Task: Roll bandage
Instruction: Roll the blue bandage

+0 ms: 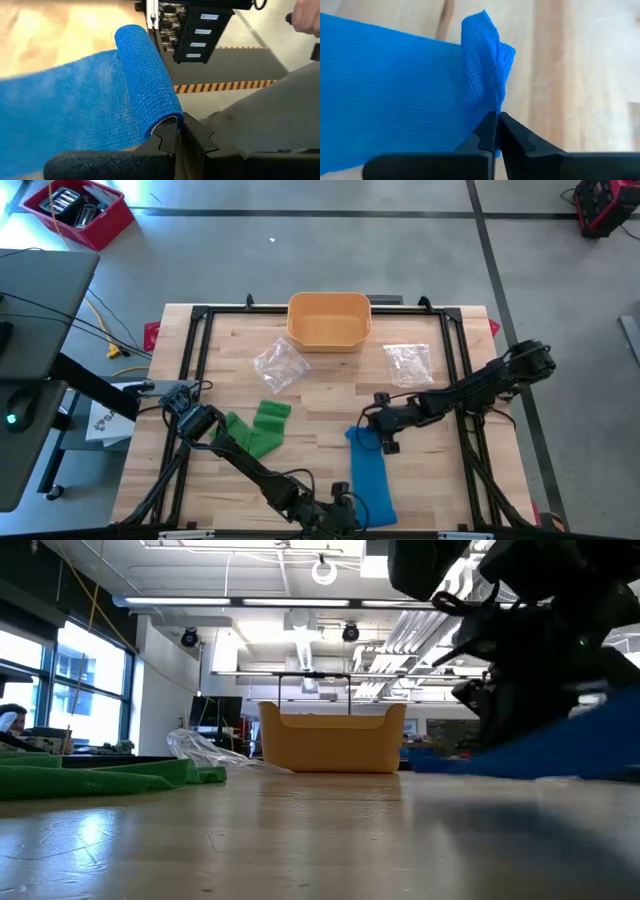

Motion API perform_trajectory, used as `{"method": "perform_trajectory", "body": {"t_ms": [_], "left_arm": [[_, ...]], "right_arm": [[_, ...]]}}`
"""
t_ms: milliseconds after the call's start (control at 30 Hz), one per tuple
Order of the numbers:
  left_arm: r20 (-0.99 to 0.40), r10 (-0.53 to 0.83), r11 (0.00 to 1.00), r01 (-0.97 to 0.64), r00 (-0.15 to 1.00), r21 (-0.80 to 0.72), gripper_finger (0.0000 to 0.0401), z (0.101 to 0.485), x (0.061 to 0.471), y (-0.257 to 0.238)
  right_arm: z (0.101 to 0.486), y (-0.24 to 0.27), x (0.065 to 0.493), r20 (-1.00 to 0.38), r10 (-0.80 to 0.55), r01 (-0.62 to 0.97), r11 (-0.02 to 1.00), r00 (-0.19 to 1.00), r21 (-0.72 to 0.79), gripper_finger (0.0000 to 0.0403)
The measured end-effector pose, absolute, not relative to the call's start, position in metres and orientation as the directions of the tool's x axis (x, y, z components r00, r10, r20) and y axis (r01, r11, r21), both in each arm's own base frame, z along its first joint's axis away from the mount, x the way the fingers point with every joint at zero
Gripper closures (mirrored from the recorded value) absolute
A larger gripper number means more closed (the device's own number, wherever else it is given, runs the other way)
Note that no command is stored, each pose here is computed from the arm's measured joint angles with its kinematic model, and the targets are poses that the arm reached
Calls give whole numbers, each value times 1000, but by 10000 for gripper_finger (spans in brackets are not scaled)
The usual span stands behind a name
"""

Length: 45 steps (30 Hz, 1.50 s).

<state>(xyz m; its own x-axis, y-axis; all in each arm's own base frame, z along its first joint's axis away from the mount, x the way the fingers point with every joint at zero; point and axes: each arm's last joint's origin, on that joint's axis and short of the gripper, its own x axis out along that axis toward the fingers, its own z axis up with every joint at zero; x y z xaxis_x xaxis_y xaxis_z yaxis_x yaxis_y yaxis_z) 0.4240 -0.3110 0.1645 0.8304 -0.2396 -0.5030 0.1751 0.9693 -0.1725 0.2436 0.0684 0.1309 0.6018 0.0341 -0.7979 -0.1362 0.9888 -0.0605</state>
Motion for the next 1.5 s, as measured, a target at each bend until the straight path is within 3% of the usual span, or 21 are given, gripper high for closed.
{"method": "perform_trajectory", "body": {"t_ms": [133,300,400,567,700,867,1200,1500], "left_arm": [[-519,-270,961,192,811,-200,394,163,418,-318],[-638,-231,970,128,735,-204,394,150,406,-320],[-661,-229,967,91,715,-237,398,143,403,-323],[-642,-271,944,67,717,-323,399,136,399,-334],[-611,-267,943,70,745,-326,400,136,394,-343],[-559,-229,956,77,796,-283,400,139,396,-345],[-455,-121,991,79,882,-109,400,148,421,-321],[-484,-54,998,57,874,-8,400,145,434,-299]], "right_arm": [[153,63,237,-763,85,-160,987,641,-25,400],[188,50,220,-703,163,-194,980,693,36,402],[204,33,206,-687,65,-90,996,723,-1,402],[214,-2,184,-698,-253,216,966,670,-143,402],[211,-26,180,-720,-359,327,926,594,-191,402],[199,-48,191,-742,-388,364,908,547,-207,403],[152,-60,232,-787,-304,279,944,537,-174,403],[114,-62,244,-853,-253,203,963,456,-177,403]]}}
